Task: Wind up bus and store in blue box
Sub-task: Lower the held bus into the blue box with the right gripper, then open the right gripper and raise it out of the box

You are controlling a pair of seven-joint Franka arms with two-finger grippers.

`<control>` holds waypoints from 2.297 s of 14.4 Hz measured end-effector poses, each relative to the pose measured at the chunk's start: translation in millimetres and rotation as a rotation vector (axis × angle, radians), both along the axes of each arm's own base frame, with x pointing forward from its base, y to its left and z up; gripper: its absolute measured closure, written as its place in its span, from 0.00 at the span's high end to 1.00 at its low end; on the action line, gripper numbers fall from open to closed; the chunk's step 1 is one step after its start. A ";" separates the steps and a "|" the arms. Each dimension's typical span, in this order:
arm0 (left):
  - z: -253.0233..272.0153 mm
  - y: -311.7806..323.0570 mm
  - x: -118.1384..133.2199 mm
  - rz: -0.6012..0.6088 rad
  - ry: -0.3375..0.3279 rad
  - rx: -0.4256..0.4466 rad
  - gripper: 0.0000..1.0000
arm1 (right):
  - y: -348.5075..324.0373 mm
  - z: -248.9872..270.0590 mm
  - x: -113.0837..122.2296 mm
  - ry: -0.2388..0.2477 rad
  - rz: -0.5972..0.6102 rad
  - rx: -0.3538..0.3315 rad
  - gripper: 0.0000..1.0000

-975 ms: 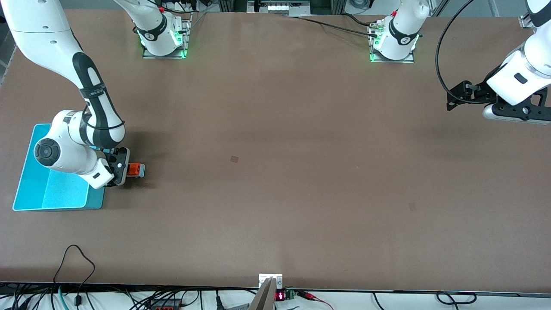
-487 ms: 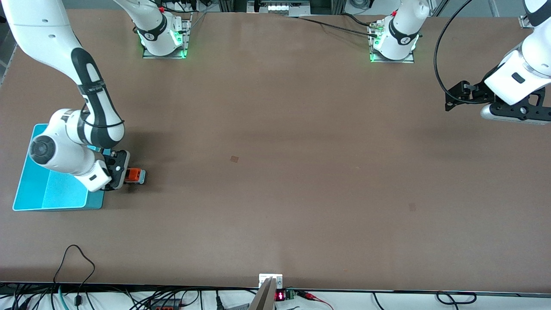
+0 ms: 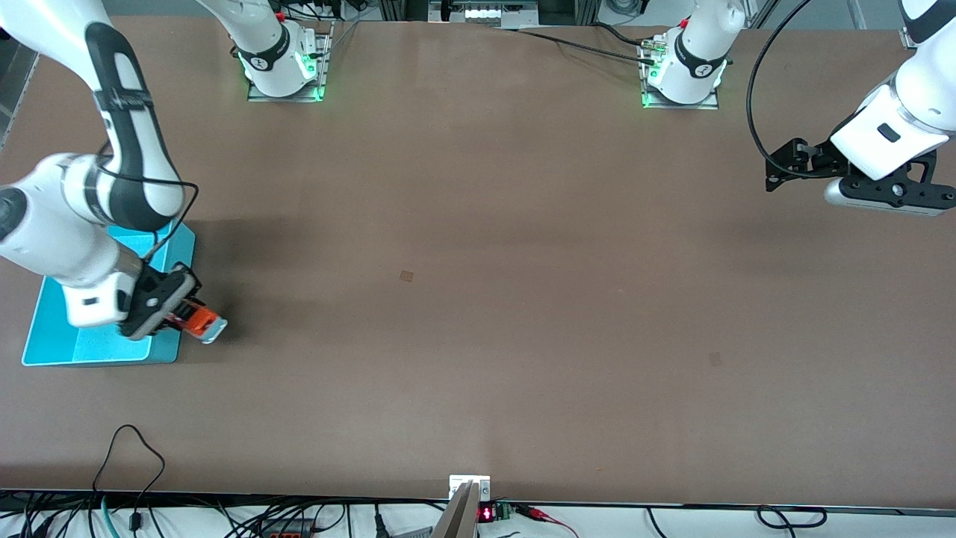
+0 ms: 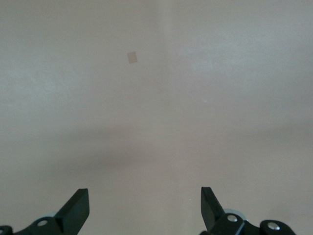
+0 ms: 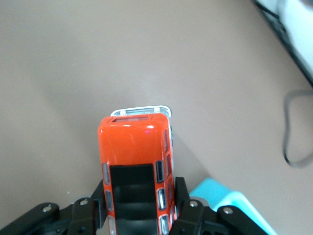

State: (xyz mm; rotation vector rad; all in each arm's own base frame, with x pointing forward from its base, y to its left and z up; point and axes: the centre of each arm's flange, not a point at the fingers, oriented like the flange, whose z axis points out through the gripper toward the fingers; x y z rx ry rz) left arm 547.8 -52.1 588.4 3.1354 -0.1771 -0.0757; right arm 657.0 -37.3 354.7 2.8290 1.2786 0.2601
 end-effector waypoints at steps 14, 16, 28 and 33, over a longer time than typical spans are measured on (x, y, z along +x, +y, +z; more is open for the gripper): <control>0.6 -1.7 -0.2 -0.003 -0.001 0.000 1.00 | -162.0 -45.0 -39.1 0.118 -0.818 0.027 0.56; 0.8 -1.7 -0.1 -0.003 -0.001 0.000 1.00 | -171.4 -73.1 -41.7 0.155 -0.862 0.017 0.56; 1.2 -1.9 -0.1 -0.003 -0.002 0.000 1.00 | -205.5 -139.7 -37.8 0.164 -0.906 -0.020 0.56; 1.2 -1.9 -0.1 -0.003 -0.002 0.000 1.00 | -206.3 -148.6 -37.2 0.157 -0.900 -0.018 0.79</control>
